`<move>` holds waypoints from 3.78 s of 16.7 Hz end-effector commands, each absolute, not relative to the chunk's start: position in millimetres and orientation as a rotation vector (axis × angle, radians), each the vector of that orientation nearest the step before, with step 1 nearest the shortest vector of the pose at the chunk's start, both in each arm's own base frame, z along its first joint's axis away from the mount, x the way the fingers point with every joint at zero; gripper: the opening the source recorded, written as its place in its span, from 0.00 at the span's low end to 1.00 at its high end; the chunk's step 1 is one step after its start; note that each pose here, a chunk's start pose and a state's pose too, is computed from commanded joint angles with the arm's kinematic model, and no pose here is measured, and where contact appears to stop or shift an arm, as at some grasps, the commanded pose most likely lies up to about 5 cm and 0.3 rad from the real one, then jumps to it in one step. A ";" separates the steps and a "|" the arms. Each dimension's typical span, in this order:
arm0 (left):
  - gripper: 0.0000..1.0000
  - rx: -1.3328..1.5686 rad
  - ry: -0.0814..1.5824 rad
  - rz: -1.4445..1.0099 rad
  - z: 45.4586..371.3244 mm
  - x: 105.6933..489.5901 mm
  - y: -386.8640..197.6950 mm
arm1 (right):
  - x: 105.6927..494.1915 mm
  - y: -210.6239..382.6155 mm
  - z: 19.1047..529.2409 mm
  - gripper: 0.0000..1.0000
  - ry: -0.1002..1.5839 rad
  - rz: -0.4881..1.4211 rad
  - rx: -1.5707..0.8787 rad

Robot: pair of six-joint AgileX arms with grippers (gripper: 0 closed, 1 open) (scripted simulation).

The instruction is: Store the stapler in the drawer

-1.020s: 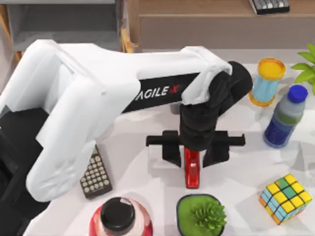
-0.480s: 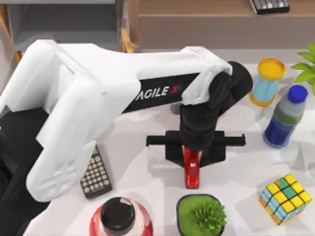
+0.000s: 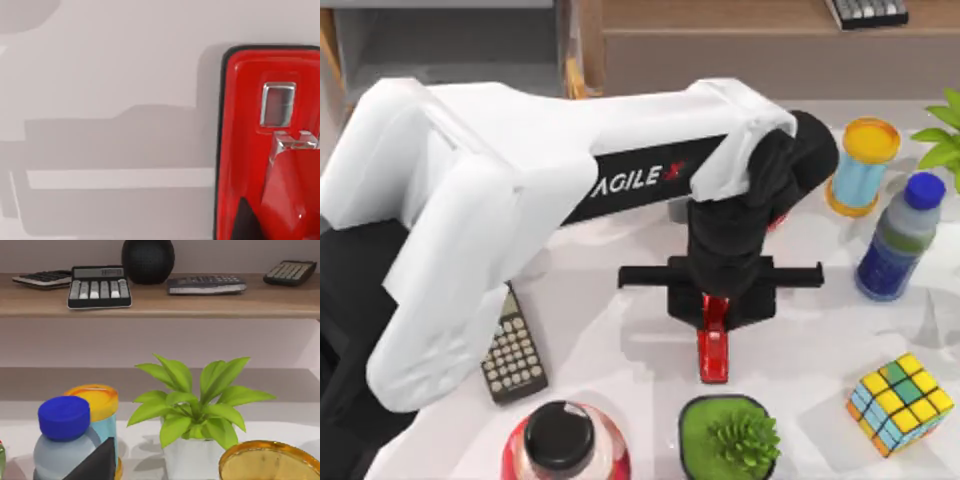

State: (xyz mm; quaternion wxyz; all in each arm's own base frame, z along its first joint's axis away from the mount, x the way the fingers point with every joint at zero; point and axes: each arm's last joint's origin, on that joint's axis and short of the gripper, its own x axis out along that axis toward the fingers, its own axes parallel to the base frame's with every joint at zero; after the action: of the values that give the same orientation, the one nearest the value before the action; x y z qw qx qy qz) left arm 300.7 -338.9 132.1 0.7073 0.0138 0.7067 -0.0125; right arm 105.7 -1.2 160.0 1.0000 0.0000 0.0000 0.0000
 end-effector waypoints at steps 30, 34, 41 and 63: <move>0.00 0.187 1.145 -0.210 375.6 424.7 -41.3 | 105.7 -1.2 160.0 1.00 0.000 0.000 0.000; 0.00 0.156 1.288 -0.065 328.9 451.4 60.7 | 105.7 -1.2 160.0 1.00 0.000 0.000 0.000; 0.00 0.039 1.460 0.020 224.5 475.5 165.5 | 105.7 -1.2 160.0 1.00 0.000 0.000 0.000; 0.00 0.011 1.571 -0.011 169.3 482.3 172.8 | 105.7 -1.2 160.0 1.00 0.000 0.000 0.000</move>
State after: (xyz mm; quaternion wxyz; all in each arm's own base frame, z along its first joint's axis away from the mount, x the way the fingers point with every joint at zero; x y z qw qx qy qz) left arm 482.3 172.8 169.3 0.7069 0.0050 0.7072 -0.0051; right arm 105.7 -1.2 160.0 1.0000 0.0000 0.0000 0.0000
